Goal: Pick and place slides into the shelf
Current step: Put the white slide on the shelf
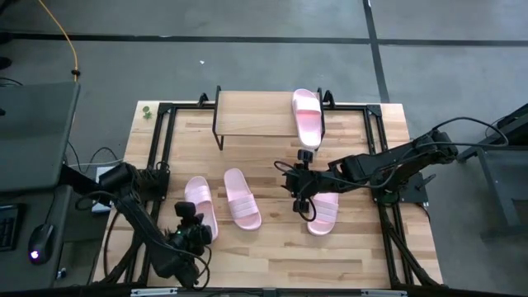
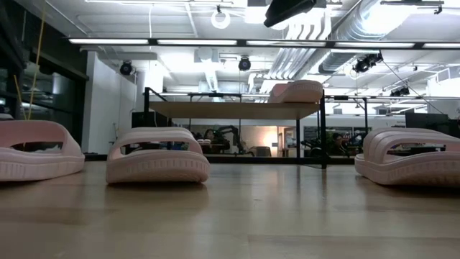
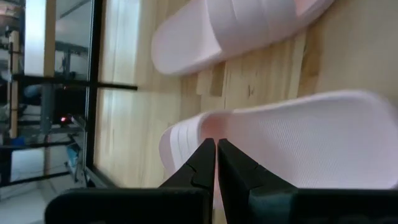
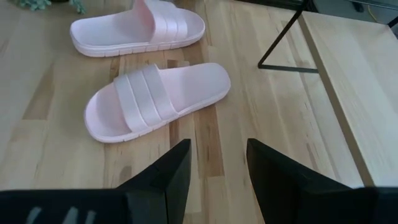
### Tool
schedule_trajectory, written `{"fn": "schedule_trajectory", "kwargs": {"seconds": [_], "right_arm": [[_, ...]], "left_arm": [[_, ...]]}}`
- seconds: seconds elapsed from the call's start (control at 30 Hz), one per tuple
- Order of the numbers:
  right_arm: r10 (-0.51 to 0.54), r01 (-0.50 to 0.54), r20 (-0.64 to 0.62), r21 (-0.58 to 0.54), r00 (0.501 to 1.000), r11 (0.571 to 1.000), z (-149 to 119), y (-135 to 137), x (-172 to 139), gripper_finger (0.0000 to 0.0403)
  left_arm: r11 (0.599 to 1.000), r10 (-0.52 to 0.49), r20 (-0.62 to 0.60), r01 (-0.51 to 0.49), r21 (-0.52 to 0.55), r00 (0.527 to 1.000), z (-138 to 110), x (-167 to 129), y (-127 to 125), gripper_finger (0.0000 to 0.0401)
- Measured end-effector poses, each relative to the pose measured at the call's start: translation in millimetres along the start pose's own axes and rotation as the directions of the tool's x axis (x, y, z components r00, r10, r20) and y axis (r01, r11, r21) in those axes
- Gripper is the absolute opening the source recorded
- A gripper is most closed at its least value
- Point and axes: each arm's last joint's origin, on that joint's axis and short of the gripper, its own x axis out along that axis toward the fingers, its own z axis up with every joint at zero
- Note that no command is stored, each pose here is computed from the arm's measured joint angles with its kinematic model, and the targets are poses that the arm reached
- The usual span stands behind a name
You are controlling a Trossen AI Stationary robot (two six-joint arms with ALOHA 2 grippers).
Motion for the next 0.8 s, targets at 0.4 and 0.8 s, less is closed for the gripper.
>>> {"fn": "schedule_trajectory", "kwargs": {"seconds": [0.4,0.8], "right_arm": [[0.000,0.000,0.000,0.000,1.000,1.000,0.0,0.0,0.0,0.0147],[0.001,-0.001,0.019,0.009,1.000,1.000,2.0,0.1,0.0,0.0147]], "left_arm": [[0.997,0.074,-0.119,-0.076,-0.011,0.990,-23.7,26.7,-3.3,0.0007],[1.000,0.022,-0.197,-0.019,0.020,0.980,-22.6,22.6,-4.5,0.0007]]}}
